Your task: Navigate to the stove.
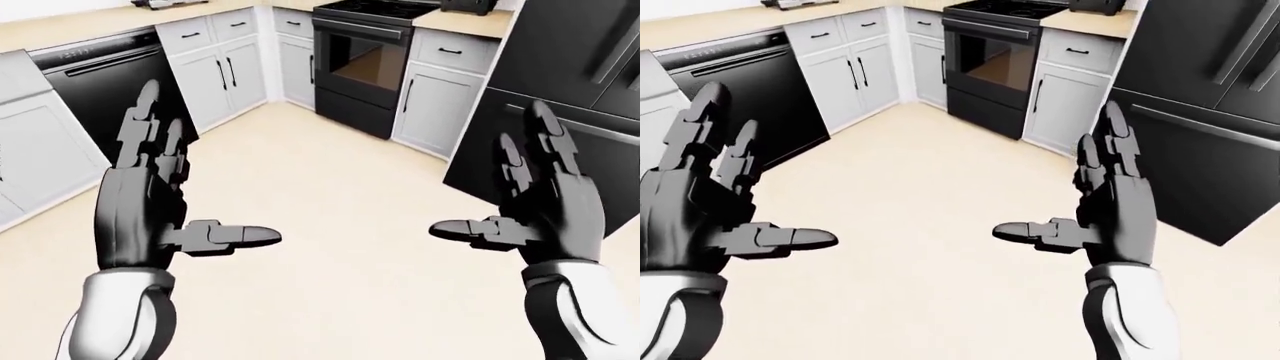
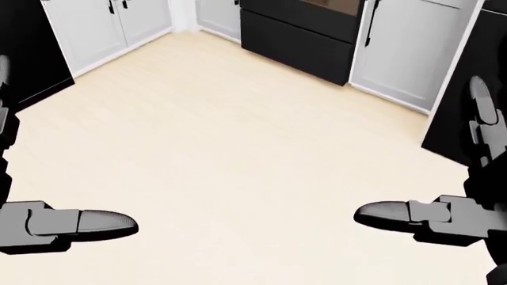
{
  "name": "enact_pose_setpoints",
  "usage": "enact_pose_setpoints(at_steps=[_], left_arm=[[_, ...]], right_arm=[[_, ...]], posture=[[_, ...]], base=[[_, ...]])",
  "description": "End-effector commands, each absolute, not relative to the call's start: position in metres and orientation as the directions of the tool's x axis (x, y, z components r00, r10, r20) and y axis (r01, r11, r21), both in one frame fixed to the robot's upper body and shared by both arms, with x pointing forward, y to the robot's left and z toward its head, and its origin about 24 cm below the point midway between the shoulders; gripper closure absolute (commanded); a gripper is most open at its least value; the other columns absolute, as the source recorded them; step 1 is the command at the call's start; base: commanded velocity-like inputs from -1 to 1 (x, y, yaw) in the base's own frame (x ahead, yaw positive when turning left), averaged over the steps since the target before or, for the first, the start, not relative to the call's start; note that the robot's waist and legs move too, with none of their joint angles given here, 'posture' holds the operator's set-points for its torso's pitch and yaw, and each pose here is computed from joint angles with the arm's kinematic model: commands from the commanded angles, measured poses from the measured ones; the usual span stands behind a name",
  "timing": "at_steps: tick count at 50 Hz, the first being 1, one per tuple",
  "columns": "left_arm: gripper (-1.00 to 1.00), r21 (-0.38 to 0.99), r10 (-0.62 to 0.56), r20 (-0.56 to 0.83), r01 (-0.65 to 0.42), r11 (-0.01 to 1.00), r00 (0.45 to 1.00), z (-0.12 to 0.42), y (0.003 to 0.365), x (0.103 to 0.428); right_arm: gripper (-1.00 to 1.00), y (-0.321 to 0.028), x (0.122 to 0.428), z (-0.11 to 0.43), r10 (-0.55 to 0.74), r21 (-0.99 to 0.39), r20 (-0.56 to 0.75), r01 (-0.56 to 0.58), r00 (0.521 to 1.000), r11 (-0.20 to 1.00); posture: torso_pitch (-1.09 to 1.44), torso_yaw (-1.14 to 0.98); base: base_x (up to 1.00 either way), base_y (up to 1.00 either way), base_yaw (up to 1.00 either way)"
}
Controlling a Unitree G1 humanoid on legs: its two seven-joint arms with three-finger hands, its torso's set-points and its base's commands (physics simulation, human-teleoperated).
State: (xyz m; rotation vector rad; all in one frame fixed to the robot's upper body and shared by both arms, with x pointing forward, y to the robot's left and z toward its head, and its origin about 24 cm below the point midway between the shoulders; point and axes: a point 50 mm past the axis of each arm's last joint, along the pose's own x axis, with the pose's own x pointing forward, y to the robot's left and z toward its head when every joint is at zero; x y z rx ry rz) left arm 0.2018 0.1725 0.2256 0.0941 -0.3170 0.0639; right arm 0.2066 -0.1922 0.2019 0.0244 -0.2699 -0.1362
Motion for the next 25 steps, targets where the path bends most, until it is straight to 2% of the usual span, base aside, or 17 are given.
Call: enact_pose_setpoints(at_steps=[1,25], left_arm=[[-1.0,0.079,0.04,0.364,-0.074,0.994,0.931,0.2334,0.1715,0.199],[-1.0,0.079,0.036,0.362,-0.069,0.994,0.931,0.2332,0.1711,0.1991]], right_arm=[[-1.0,-0.1928,0.2041,0.2087,-0.14,0.038,0.309,0.135,0.941,0.99],[-1.0,-0.1916,0.2039,0.2082,-0.138,0.031,0.313,0.135,0.94,0.99]], posture=[[0.0,0.0],[0.0,0.0]], base=[[0.39,0.0,0.0],[0.35,0.0,0.0]])
